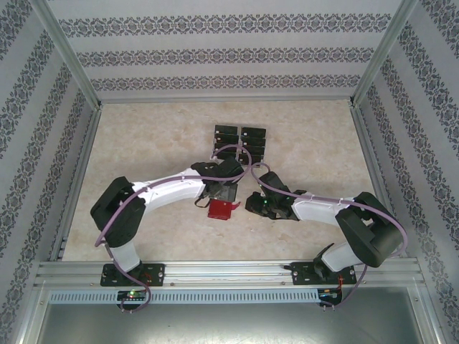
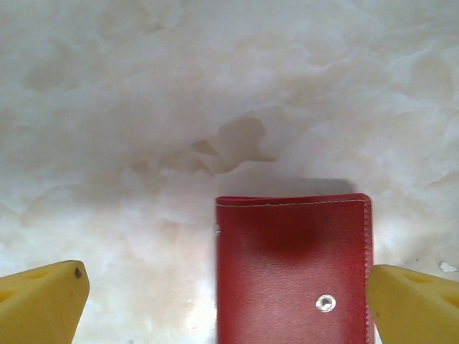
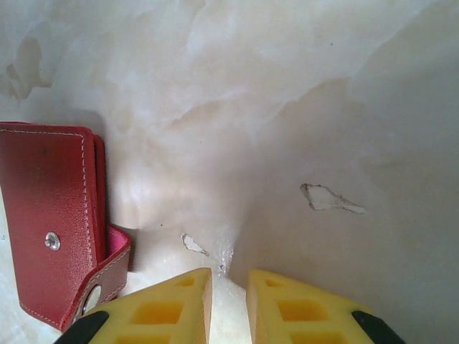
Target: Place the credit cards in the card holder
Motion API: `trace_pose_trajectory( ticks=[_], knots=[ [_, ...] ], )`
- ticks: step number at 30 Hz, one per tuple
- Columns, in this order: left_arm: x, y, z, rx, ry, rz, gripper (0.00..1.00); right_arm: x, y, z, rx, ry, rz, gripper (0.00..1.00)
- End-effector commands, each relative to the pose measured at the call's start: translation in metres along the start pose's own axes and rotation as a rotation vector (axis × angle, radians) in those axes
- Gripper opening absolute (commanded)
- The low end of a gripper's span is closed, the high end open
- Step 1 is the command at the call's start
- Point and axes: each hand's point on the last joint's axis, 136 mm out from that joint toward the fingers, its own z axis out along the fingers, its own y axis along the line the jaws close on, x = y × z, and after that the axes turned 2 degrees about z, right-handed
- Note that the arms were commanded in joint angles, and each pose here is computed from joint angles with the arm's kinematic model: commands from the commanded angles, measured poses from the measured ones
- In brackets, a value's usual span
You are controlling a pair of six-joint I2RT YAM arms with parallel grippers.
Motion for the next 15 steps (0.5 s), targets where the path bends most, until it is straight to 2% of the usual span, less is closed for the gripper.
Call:
trace_pose_trajectory(
  ticks=[1,9,10,12,13,15],
  knots=[
    [0.006,0.027,-0.003,-0.056,0.018,-0.001,1.0,-0.004,-0.016,-0.005,0.045,-0.024,-0.001,0.23],
    [0.016,0.027,0.003,-0.029,0.04,-0.021,1.0,-0.009,0.033,-0.029,-0.088,-0.045,-0.048,0.24],
    [0.016,0.027,0.004,-0.026,0.04,-0.026,1.0,-0.009,0.041,-0.032,-0.094,-0.045,-0.061,0.26],
    [0.017,0.027,0.005,-0.024,0.04,-0.032,1.0,-0.007,0.052,-0.035,-0.088,-0.043,-0.091,0.47],
    [0.017,0.027,0.005,-0.027,0.04,-0.034,1.0,-0.008,0.057,-0.035,-0.082,-0.041,-0.1,0.5],
    [0.016,0.027,0.004,-0.027,0.034,-0.038,1.0,-0.008,0.06,-0.032,-0.054,-0.037,-0.107,0.5]
  ],
)
